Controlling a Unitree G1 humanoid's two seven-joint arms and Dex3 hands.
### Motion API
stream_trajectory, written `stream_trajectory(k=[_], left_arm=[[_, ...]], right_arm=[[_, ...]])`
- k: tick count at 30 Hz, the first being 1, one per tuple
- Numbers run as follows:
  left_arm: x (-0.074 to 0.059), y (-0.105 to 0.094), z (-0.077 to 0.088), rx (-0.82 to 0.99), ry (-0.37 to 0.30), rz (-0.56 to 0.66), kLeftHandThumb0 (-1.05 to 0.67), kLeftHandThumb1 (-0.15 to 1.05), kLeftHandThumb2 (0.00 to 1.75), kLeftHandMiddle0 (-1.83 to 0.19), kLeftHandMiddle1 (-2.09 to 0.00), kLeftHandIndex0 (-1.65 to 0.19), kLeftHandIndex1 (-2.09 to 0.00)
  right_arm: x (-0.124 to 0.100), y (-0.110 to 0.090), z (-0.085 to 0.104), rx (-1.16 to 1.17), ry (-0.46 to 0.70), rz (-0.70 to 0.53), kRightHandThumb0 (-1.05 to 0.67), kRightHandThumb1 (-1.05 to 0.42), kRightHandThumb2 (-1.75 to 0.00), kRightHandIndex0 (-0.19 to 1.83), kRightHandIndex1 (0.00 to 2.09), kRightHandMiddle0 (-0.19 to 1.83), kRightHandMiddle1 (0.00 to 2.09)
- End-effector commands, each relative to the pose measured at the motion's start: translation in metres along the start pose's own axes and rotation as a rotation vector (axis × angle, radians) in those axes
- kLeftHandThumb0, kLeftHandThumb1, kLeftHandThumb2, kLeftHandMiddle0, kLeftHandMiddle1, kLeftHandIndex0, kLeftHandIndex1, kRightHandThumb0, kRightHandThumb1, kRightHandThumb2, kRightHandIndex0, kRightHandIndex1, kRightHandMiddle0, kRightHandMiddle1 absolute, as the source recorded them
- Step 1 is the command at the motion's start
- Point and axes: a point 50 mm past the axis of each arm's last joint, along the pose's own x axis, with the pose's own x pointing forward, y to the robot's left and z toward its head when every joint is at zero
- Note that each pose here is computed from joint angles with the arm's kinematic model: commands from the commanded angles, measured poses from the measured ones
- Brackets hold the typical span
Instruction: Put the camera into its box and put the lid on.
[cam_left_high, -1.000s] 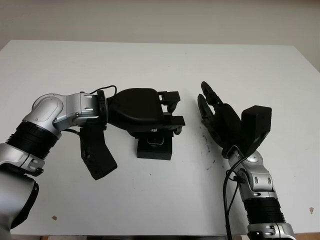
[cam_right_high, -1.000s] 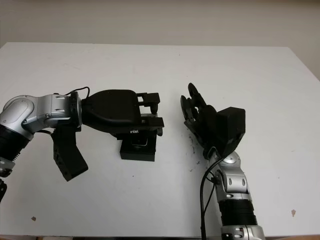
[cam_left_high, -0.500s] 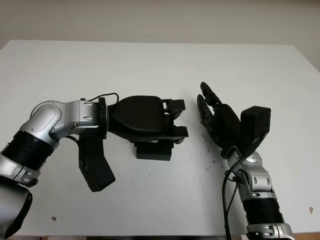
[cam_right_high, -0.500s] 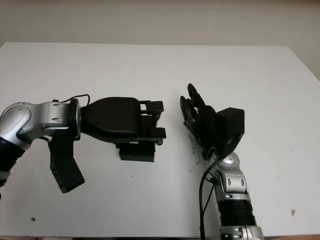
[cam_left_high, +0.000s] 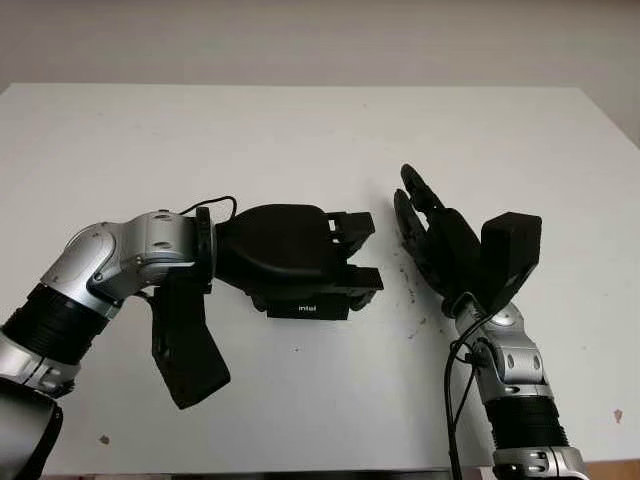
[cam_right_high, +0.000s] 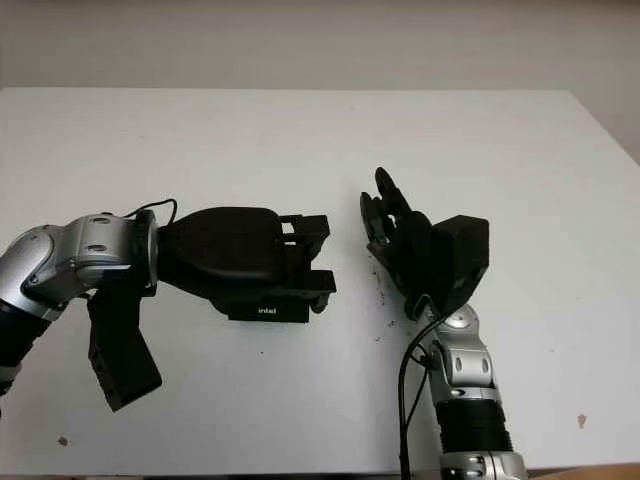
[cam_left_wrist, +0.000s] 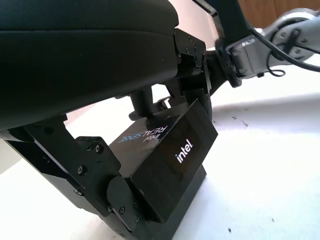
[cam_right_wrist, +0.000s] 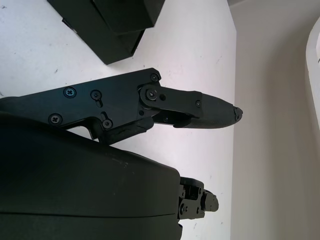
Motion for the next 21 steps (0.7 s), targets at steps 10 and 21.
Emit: stream_trajectory(k=[10,21], left_arm=[[-0.002,-0.013,-0.001,0.115,0.088,-0.126,-0.49,0.92,0.04,0.07,-0.08,0.04,-0.07],[-0.006,-0.020,-0.016,0.209,0.175,-0.159,-0.56,1.03,0.09,0.09,-0.06,0.05,-0.05]], right_arm=[[-0.002,0.002,0.004,-0.002,-0.020,0.003,-0.68,-1.05,-0.48,-0.07,0.06,-0.03,0.05],[-0.002,0.002,0.004,0.003,-0.015,0.003,-0.67,-1.05,-0.49,-0.06,0.06,-0.03,0.06]])
